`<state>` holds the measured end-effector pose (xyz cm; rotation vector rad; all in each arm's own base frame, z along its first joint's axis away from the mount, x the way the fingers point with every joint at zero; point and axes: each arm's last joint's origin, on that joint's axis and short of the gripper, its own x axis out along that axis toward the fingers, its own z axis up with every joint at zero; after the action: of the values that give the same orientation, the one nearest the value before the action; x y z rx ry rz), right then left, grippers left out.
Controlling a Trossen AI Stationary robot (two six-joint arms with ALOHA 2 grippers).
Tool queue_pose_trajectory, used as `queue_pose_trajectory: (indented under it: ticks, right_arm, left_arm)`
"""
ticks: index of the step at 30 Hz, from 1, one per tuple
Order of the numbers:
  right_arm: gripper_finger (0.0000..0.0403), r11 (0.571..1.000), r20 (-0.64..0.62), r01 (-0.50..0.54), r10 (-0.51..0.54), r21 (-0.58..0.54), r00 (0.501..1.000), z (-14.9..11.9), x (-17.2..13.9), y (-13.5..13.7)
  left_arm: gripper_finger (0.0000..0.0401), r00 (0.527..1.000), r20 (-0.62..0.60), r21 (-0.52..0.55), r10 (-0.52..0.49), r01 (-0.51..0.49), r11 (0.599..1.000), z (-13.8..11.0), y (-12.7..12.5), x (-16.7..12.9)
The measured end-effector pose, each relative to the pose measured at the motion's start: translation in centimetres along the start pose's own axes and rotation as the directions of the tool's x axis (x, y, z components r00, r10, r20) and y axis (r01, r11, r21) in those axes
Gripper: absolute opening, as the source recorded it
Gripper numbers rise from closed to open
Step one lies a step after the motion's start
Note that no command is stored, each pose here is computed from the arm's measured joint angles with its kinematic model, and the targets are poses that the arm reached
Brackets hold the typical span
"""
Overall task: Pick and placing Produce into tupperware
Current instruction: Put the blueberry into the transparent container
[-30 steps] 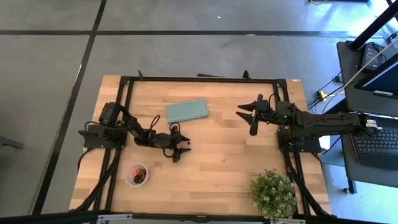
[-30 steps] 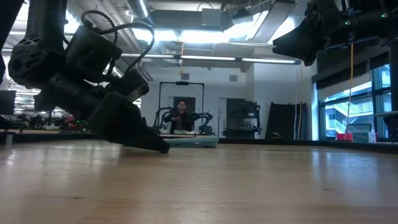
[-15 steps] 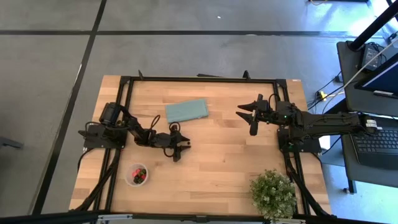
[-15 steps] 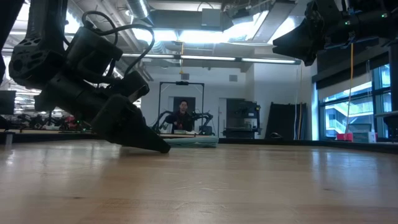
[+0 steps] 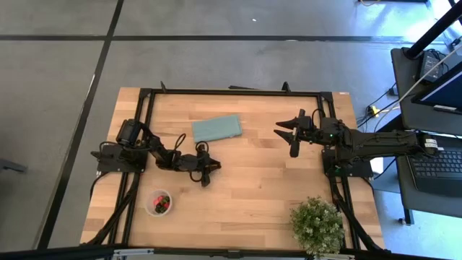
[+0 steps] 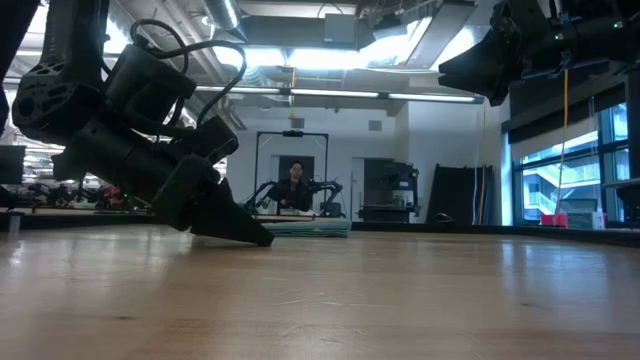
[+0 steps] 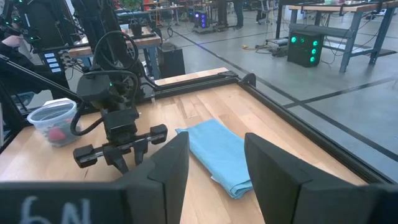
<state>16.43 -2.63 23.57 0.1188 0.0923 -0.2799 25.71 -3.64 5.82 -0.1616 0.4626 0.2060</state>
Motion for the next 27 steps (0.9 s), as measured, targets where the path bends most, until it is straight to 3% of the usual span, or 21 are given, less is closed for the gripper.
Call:
queue_pose_trajectory:
  ticks: [5, 13, 20, 27]
  right_arm:
    - [0.0158, 1.0, 0.0, 0.0, 0.0, -0.02, 1.0, 0.0, 0.0, 0.0]
    - [0.0158, 1.0, 0.0, 0.0, 0.0, -0.024, 1.0, 0.0, 0.0, 0.0]
    - [0.0158, 1.0, 0.0, 0.0, 0.0, -0.024, 1.0, 0.0, 0.0, 0.0]
    - [0.0158, 0.999, 0.0, 0.0, 0.0, -0.039, 1.0, 0.0, 0.0, 0.0]
  left_arm:
    - [0.0037, 1.0, 0.009, -0.001, -0.002, 0.002, 1.0, 0.1, 0.0, 0.0]
    - [0.0045, 0.999, 0.038, -0.055, -0.002, 0.004, 0.998, 0.5, -0.1, -0.1]
    - [0.0012, 0.989, 0.146, -0.097, -0.018, 0.032, 0.995, 3.1, -0.4, -1.1]
    - [0.0002, 0.944, 0.215, -0.081, -0.251, 0.274, 0.958, 7.3, -0.9, -3.9]
